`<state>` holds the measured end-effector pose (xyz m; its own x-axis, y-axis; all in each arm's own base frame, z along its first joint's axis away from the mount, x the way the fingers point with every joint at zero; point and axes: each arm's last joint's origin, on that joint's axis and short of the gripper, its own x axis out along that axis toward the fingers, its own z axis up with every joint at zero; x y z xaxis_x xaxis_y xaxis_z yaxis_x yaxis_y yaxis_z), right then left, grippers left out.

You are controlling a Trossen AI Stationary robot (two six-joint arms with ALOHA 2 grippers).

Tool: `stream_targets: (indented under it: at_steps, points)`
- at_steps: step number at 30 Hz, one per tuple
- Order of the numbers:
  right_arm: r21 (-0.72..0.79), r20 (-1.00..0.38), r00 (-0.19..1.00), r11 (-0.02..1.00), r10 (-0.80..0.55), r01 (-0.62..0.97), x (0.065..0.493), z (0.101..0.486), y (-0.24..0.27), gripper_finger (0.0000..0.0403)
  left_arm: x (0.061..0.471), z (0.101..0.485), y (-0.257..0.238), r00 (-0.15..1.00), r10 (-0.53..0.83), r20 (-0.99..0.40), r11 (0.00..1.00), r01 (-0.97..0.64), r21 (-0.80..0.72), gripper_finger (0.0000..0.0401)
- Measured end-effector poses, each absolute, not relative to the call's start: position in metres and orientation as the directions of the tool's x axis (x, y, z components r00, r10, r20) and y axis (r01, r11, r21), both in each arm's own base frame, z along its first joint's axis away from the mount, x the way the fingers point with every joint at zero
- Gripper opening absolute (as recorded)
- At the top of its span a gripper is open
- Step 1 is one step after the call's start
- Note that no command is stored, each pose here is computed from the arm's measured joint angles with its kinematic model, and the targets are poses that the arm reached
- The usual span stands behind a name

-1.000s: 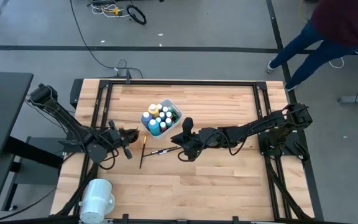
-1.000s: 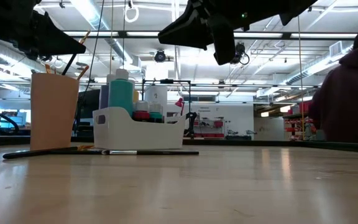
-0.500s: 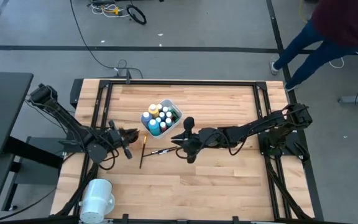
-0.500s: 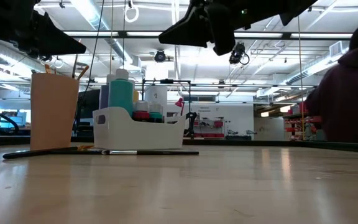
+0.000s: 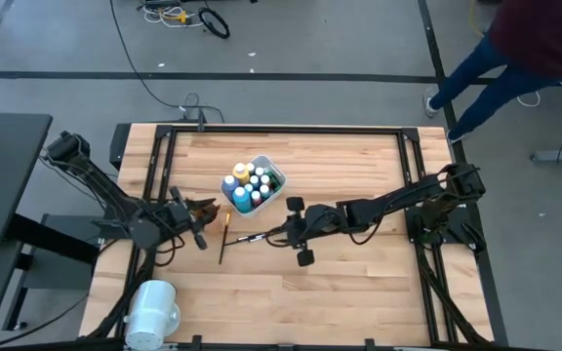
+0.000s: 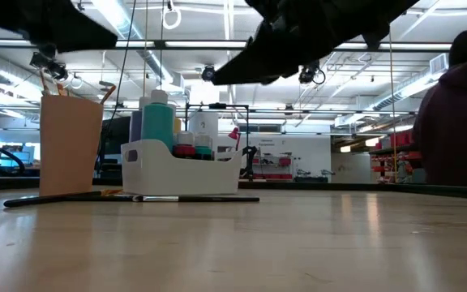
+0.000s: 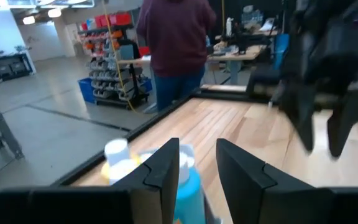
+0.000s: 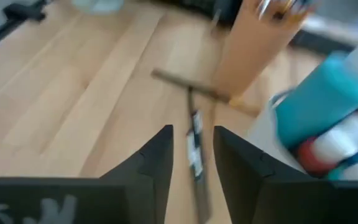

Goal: Pick & Place Paint Supplies
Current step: Put the bottom black silver paintbrush into the orange cup

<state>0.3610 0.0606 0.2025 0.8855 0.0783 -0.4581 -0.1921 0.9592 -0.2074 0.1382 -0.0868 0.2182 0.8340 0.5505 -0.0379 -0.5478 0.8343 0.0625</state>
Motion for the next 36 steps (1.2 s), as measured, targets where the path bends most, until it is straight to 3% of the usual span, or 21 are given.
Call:
stream_targets:
  at_steps: [8, 17, 23, 36]
  points:
    - [-0.14, -0.558, 0.823, 0.966, 0.105, -0.218, 0.372, 0.162, 0.051, 0.0144, 0.142, 0.235, -0.091, 0.891, 0.454, -0.004, 0.89, -0.453, 0.053, 0.0116]
    - [-0.111, -0.638, 0.764, 0.97, 0.096, -0.215, 0.378, 0.123, 0.037, 0.0146, 0.142, 0.233, -0.092, 0.894, 0.449, -0.009, 0.893, -0.448, 0.043, 0.0116]
    - [-0.09, -0.686, 0.725, 0.984, 0.053, -0.157, 0.376, 0.117, 0.02, 0.0146, 0.142, 0.233, -0.092, 0.899, 0.438, -0.01, 0.898, -0.438, 0.04, 0.0116]
    - [-0.009, -0.688, 0.715, 0.984, 0.124, -0.18, 0.366, 0.107, 0.016, 0.0136, 0.142, 0.233, -0.092, 0.901, 0.434, -0.01, 0.901, -0.434, 0.022, 0.0116]
